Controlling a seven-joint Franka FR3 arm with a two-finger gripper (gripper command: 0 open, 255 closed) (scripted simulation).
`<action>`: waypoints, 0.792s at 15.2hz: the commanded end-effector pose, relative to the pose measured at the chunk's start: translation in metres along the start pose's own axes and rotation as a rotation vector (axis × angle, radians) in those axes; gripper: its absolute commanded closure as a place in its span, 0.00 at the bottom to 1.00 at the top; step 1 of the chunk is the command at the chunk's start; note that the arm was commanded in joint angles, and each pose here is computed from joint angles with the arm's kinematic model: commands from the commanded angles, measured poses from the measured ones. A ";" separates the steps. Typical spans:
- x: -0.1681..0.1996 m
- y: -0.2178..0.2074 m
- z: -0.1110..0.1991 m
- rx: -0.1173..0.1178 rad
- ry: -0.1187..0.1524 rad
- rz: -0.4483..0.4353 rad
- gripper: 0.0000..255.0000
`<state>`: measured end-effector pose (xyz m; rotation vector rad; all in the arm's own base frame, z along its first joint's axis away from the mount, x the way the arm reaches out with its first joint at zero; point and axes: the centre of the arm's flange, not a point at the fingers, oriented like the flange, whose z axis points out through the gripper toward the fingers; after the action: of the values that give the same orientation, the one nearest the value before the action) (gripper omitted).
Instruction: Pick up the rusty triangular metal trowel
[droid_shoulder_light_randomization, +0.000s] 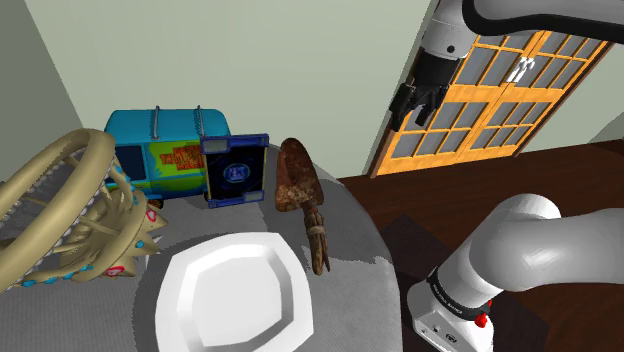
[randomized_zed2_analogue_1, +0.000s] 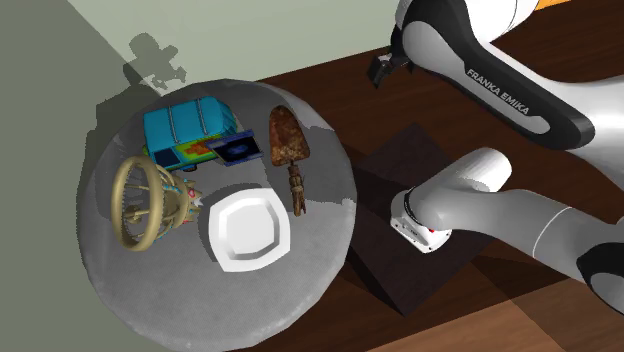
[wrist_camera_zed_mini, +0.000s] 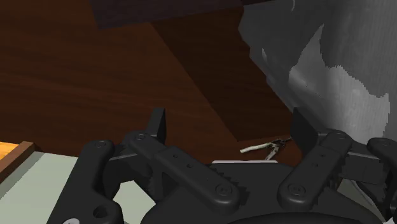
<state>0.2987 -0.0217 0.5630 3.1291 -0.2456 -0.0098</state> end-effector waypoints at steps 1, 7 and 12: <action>0.000 0.000 0.000 0.000 0.000 0.000 0.00; -0.022 -0.074 0.008 0.000 -0.023 0.073 0.00; -0.037 -0.137 0.013 0.000 -0.041 0.134 0.00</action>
<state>0.2866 0.1072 0.5515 3.1104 -0.4313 -0.0677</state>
